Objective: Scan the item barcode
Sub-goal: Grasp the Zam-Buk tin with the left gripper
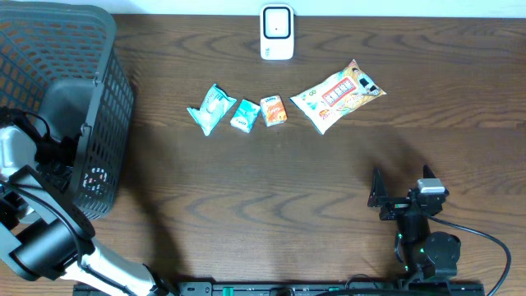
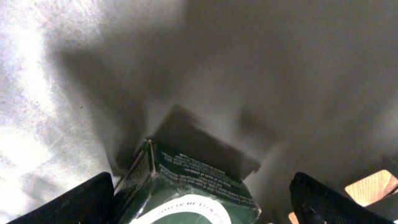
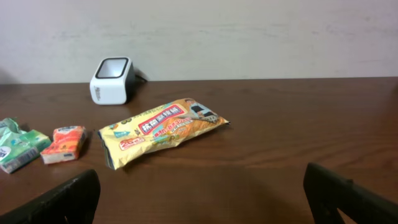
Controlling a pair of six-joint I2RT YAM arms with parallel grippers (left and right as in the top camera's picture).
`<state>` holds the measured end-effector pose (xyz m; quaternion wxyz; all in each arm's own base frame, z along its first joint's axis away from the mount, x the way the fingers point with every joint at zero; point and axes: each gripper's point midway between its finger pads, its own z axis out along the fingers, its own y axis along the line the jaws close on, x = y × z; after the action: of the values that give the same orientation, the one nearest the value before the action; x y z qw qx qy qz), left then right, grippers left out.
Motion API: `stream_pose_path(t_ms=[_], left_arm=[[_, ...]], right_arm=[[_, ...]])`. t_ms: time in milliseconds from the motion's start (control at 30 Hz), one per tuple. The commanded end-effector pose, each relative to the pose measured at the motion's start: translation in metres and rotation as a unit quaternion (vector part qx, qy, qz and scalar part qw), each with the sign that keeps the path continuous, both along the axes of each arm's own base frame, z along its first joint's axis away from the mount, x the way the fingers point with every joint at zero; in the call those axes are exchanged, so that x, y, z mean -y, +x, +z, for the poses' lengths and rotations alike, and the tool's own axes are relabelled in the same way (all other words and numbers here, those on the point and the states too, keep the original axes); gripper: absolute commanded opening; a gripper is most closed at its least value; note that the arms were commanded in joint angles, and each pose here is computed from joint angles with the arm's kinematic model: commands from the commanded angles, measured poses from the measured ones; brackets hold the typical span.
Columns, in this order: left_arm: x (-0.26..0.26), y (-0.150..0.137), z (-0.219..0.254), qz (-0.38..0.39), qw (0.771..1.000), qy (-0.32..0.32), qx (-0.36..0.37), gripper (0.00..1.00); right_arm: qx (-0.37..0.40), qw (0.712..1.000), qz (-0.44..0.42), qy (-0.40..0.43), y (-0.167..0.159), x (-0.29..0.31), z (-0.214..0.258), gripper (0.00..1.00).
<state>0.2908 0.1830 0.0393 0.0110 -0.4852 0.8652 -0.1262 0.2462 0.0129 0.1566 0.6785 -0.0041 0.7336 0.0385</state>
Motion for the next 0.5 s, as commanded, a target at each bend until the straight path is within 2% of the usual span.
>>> stream_pose_path(t_ms=[0,67,200,467], left_arm=[[0.004,-0.006,-0.004,-0.001,1.0,-0.007,-0.013,0.9],[0.0,-0.014,-0.008,-0.002,0.999,0.007,-0.031,0.9],[-0.007,-0.032,-0.017,-0.005,0.997,0.038,-0.073,1.0],[0.004,-0.045,-0.029,-0.007,0.996,0.023,-0.091,1.0]], right_arm=[[-0.002,1.0,-0.006,0.005,0.0,0.003,-0.001,0.99],[-0.002,1.0,-0.006,0.005,0.0,0.003,-0.001,0.99],[-0.002,1.0,-0.006,0.005,0.0,0.003,-0.001,0.99],[-0.002,1.0,-0.006,0.005,0.0,0.003,-0.001,0.99]])
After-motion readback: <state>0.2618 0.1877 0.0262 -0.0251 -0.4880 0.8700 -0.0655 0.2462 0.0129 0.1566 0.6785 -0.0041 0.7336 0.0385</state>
